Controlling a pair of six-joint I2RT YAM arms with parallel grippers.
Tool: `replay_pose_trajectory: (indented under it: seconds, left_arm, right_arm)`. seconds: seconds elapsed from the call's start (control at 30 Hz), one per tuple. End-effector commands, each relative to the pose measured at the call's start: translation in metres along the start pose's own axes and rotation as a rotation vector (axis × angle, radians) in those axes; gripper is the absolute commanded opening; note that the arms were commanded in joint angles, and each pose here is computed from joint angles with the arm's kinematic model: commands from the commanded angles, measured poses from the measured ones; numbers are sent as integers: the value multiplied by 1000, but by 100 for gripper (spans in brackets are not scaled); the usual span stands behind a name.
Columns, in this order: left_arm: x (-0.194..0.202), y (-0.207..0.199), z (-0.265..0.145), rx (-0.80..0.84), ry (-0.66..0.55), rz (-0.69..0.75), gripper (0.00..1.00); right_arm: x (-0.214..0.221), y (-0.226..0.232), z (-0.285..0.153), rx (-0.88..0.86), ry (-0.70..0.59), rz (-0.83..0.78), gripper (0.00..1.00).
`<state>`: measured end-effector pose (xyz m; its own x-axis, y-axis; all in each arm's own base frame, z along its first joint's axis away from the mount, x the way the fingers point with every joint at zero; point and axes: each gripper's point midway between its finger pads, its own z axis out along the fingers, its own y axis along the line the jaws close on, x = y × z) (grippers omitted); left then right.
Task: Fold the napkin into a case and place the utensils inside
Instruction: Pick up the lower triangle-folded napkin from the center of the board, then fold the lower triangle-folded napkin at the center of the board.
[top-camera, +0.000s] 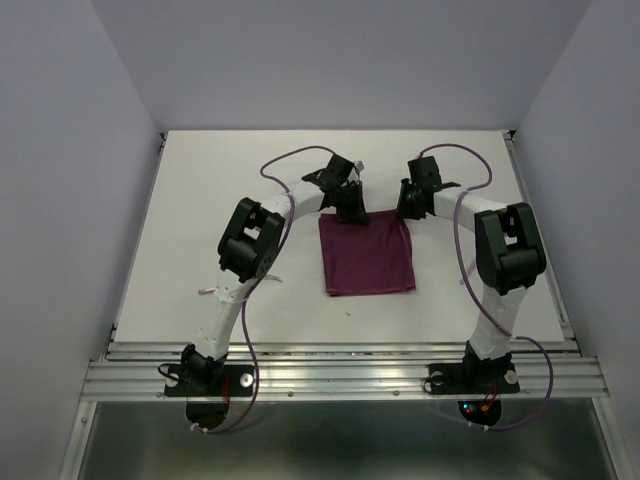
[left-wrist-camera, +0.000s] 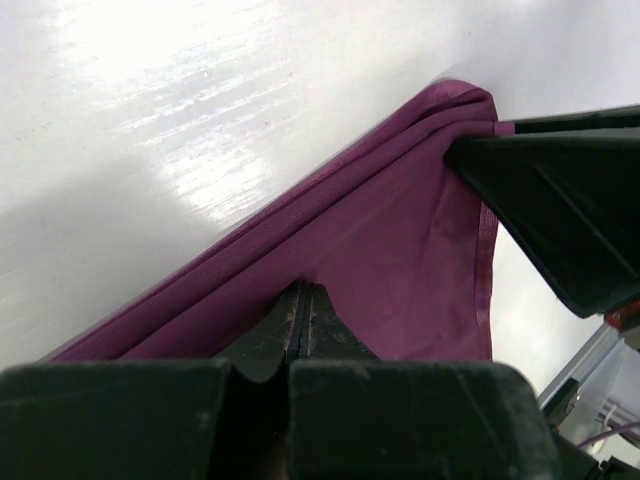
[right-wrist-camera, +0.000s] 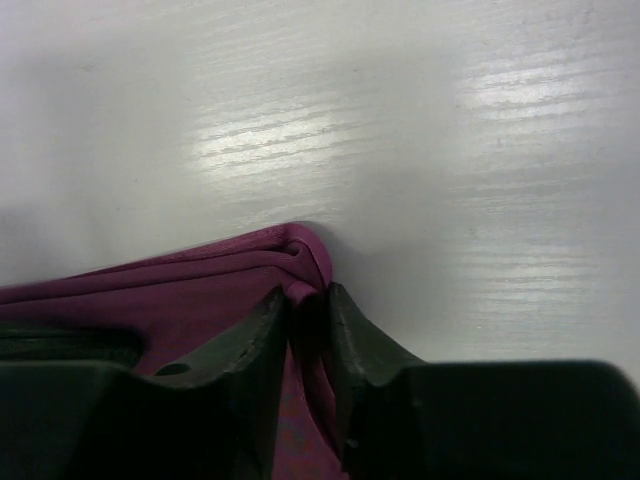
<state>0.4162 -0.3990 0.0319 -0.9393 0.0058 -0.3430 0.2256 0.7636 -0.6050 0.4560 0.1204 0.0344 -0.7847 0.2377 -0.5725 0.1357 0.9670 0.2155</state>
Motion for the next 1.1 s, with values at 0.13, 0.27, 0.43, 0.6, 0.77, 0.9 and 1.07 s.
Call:
replay_pose_trajectory:
  seconds: [0.13, 0.27, 0.43, 0.6, 0.77, 0.9, 1.07]
  left_arm:
    - [-9, -11, -1, 25, -23, 24, 0]
    - [-4, -5, 1, 12, -13, 22, 0]
    - [3, 2, 4, 0, 2, 16, 0]
    - [6, 5, 5, -1, 7, 15, 0]
    - [10, 7, 5, -1, 14, 14, 0]
    - [12, 8, 4, -2, 13, 16, 0]
    - [13, 9, 4, -3, 14, 20, 0]
  right_arm:
    - [-28, 19, -13, -90, -91, -2, 19]
    - [-28, 25, -23, -127, -97, 13, 13]
    - [-24, 28, -32, -132, -89, 19, 12]
    - [-19, 34, -35, -133, -80, 18, 9]
    - [-13, 48, -32, -141, -58, 17, 7]
    - [-12, 53, -27, -100, -38, 45, 3]
    - [-13, 58, -22, -66, -31, 46, 2]
